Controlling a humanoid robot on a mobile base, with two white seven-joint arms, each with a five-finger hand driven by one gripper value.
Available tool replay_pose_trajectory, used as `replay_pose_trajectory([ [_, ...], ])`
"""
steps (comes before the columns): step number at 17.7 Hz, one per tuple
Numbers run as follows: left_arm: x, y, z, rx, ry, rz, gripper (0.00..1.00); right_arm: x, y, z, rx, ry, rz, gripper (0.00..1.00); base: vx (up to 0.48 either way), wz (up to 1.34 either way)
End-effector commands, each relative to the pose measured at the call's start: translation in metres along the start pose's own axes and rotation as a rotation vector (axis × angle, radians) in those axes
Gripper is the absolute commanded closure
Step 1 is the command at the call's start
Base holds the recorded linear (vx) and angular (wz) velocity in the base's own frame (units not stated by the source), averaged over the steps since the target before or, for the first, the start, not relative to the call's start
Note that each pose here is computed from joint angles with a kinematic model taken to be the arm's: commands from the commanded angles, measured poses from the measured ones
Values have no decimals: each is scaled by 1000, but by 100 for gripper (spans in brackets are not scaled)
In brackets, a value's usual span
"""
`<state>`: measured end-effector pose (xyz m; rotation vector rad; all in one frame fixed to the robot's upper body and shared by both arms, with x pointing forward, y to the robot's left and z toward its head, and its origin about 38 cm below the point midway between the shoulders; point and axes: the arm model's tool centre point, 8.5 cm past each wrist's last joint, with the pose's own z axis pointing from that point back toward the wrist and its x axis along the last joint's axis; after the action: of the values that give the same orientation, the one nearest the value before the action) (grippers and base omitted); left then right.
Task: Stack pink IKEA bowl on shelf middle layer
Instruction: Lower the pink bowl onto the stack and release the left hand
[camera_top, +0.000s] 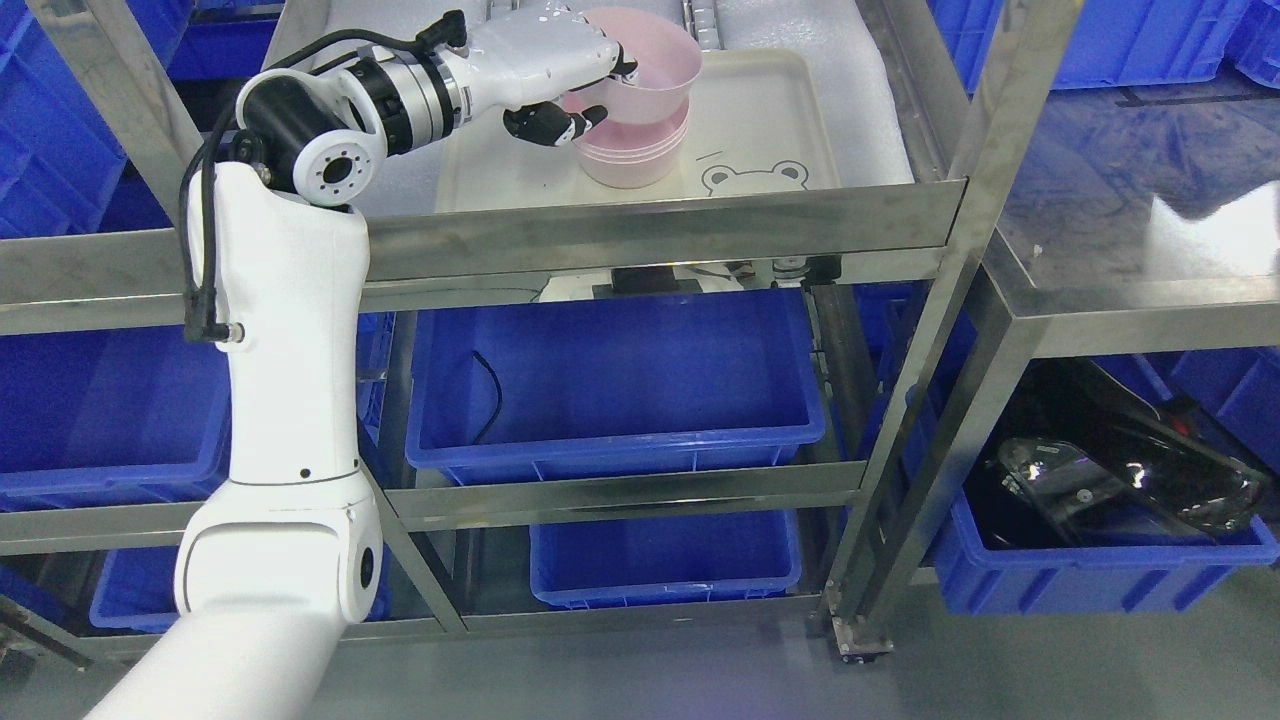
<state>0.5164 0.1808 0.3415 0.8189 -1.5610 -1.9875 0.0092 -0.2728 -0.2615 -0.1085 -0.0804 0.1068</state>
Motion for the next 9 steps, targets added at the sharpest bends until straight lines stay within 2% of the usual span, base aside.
replay_pose_trajectory([
  [1, -5, -5, -1, -31, 15, 9, 99, -10, -10, 0, -16, 8, 2, 0, 0, 0],
  [7, -3, -15, -2, -48, 11, 22, 95, -10, -10, 0, -16, 8, 2, 0, 0, 0],
  [9, -3, -16, -3, -48, 10, 27, 79, -10, -10, 0, -16, 8, 2, 0, 0, 0],
])
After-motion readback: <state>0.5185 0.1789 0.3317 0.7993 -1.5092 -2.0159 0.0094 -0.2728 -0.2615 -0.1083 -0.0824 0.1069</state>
